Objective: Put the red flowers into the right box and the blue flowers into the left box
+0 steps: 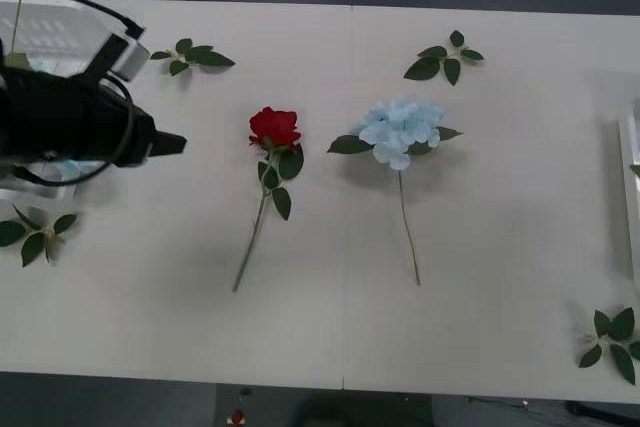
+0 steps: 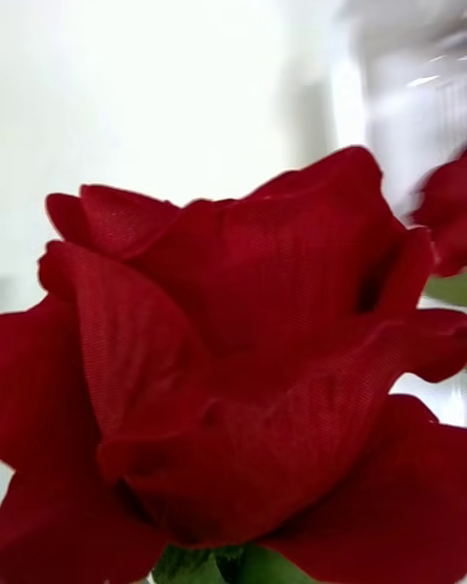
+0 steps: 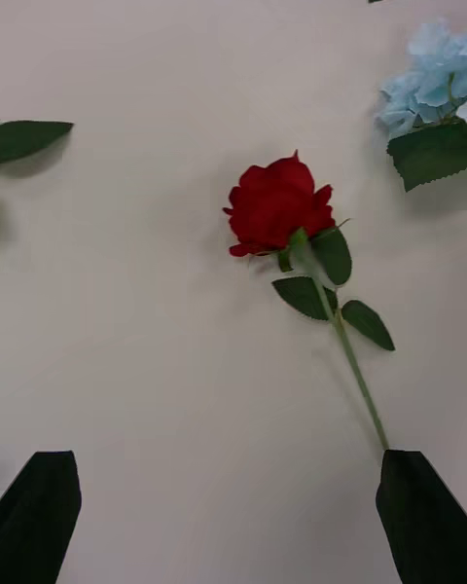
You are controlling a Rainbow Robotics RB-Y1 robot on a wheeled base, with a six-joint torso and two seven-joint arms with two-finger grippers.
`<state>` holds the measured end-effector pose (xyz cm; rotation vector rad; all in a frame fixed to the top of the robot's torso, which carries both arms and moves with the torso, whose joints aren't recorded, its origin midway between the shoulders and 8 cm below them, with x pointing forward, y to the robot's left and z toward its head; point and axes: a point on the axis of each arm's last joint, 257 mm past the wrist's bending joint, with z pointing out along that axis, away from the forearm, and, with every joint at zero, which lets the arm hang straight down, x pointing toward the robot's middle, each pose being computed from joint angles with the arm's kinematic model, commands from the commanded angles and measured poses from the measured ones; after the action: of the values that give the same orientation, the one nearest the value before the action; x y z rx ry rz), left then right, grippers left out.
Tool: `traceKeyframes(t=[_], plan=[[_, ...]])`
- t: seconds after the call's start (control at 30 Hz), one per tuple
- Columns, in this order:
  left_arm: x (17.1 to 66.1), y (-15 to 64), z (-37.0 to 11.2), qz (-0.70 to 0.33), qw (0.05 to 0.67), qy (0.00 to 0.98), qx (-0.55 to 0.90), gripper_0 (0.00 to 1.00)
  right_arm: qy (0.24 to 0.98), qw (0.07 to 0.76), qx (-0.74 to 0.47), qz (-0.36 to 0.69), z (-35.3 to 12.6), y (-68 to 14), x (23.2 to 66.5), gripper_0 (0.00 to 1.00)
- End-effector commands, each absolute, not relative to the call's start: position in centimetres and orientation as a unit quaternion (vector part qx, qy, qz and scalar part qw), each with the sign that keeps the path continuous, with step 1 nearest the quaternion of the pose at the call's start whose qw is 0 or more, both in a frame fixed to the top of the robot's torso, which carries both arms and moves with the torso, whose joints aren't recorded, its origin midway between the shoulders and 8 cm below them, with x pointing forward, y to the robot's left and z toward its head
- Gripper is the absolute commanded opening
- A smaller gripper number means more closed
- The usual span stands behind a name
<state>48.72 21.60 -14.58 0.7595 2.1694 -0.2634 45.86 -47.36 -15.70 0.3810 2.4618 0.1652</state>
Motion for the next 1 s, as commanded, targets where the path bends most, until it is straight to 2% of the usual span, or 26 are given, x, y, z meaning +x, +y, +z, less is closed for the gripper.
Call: traceKeyframes(t=[0.03,0.2,0.6,1.0], plan=[[48.5,19.6,-17.3,-0.119,0.407,0.867,0.261,0.89,0.922,0.365,0.127,-0.002,-10.9,-50.9,46.8,0.0],[49.4,17.0,-20.0,-0.099,0.409,0.868,0.264,0.89,0.899,0.406,0.142,-0.084,-8.1,-56.8,47.6,0.0],[53.8,13.8,-23.4,-0.08,0.406,0.877,0.247,0.89,0.873,0.43,0.13,-0.192,-9.6,-67.7,48.9,0.0],[56.2,11.7,-25.9,-0.068,0.359,0.89,0.274,0.89,0.85,0.457,0.095,-0.245,-9.9,-69.3,52.2,0.0]])
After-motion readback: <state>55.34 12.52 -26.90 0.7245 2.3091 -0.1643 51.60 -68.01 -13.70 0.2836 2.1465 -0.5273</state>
